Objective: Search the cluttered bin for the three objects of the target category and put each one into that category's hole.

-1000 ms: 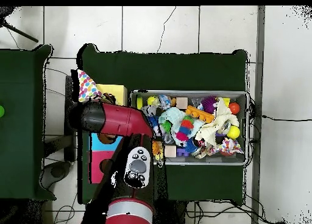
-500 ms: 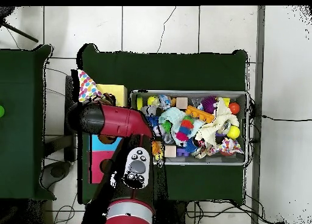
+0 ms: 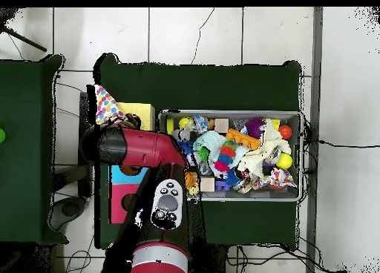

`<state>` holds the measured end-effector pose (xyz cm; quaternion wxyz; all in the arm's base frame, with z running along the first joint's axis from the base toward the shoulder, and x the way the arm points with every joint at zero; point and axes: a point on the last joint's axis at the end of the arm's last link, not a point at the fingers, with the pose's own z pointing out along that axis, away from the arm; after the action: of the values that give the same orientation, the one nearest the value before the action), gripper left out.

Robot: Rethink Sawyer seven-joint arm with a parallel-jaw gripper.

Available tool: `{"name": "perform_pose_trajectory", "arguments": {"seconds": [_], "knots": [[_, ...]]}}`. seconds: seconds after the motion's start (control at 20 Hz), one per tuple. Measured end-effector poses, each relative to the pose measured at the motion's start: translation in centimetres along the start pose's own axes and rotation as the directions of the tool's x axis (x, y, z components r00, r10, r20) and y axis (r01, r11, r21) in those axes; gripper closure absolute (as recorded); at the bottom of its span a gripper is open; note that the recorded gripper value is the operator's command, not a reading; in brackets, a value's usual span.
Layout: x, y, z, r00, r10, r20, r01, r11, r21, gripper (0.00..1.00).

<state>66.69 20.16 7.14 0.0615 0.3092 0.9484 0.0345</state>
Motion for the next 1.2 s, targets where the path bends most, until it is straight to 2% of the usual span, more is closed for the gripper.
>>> {"name": "perform_pose_trajectory", "arguments": {"seconds": [0.8, 1.0, 1.2], "knots": [[-0.1, -0.4, -1.0, 0.9996, -0.029, 0.004, 0.029, 0.9995, -0.012, 1.0], [-0.3, -1.4, -1.7, 0.9998, -0.021, -0.006, 0.021, 0.9997, -0.015, 1.0], [-0.1, -3.5, -1.8, 0.9995, -0.017, -0.025, 0.017, 0.9999, 0.001, 1.0]]}}
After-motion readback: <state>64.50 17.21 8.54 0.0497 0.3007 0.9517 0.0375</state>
